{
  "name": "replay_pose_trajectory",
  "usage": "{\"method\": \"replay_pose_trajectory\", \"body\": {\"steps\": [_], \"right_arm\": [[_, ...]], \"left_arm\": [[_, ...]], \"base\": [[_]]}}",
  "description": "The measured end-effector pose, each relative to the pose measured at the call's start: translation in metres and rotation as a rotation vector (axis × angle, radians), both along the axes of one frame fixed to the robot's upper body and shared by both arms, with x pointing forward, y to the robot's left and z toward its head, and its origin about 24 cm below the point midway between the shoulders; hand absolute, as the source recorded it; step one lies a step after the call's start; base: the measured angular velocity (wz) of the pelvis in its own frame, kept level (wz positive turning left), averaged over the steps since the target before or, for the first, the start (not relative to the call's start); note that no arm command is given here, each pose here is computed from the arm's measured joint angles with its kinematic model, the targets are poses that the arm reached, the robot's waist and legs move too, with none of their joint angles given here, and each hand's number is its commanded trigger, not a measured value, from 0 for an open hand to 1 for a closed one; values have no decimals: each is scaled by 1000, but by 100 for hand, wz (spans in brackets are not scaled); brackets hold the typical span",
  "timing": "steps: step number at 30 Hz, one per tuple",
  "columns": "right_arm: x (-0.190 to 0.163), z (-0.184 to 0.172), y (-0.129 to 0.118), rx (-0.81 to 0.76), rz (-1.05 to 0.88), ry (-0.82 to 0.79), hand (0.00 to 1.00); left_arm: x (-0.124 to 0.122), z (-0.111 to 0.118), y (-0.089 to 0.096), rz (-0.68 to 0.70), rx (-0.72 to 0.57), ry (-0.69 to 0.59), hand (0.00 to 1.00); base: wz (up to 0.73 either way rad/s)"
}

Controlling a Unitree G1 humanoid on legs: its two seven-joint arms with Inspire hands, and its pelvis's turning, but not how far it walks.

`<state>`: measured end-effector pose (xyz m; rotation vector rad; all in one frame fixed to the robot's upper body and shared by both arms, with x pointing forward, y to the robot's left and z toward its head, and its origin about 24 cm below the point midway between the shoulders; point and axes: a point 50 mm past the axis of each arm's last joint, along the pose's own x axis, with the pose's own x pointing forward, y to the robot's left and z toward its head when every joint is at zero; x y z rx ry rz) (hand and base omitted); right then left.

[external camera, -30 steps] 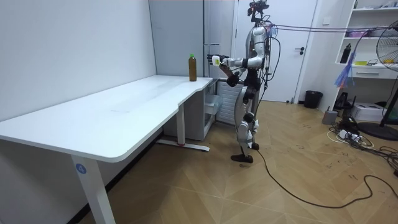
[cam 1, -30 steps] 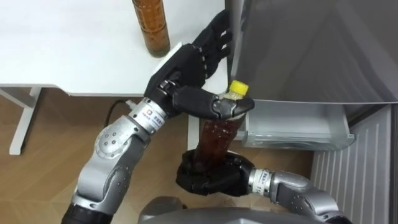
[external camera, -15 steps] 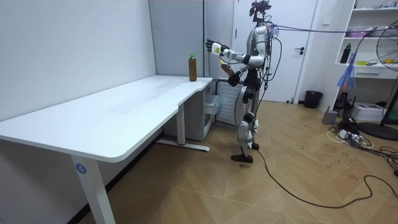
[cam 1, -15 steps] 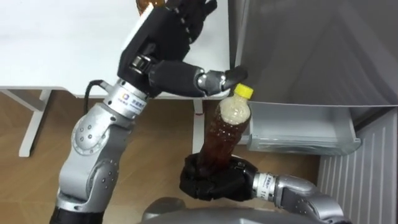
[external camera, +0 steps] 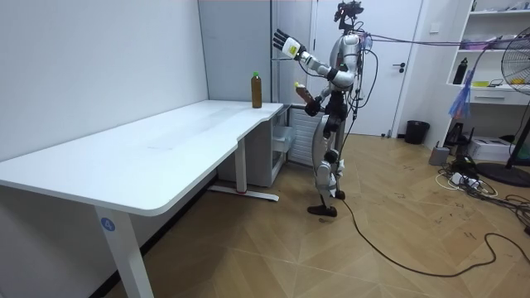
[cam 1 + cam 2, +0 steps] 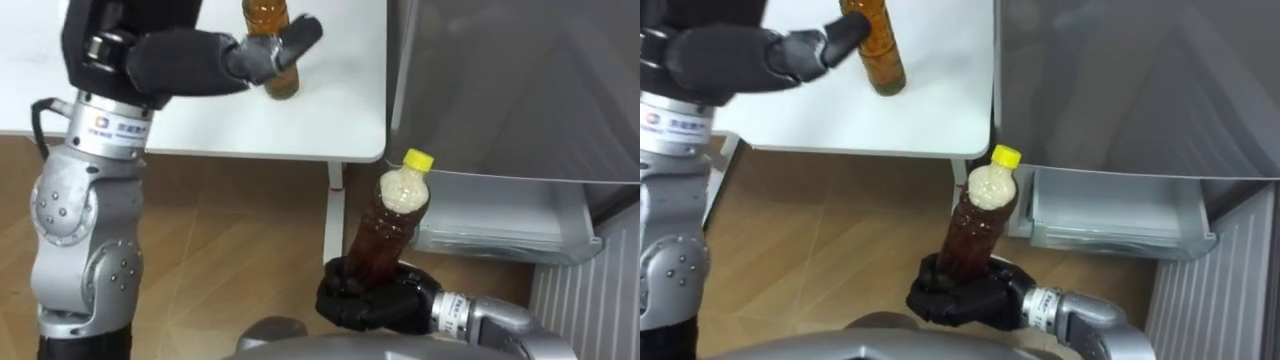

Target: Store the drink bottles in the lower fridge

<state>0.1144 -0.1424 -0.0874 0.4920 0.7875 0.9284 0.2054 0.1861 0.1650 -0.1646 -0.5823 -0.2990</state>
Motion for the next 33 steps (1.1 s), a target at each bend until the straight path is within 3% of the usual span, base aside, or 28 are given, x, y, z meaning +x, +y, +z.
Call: {"method": "replay_pose_trajectory", "body": {"steps": [8,14,18,20,26,30,33], "right_arm": [[-7,-3,-3,-21,-3,15,100],[-12,-4,-9,-34,-44,26,100],[-11,-4,-17,-51,-120,23,100],[-11,-3,-18,-58,-143,19,100],[-9,-1,-6,-27,-153,11,100],[-8,-2,-3,-6,-188,30,100],[-9,-1,-4,1,-195,37,100]], "left_arm": [[-8,13,35,271,-66,-68,0],[-14,8,65,563,-119,-42,0],[-22,-5,100,813,-192,21,0],[-26,-17,111,901,-209,80,0],[-35,-84,135,1104,-260,400,0],[-42,-154,132,1126,-227,747,0],[-58,-199,117,1074,-185,982,0]], "base": [[0],[2],[0],[0],[-1],[1],[0]]}}
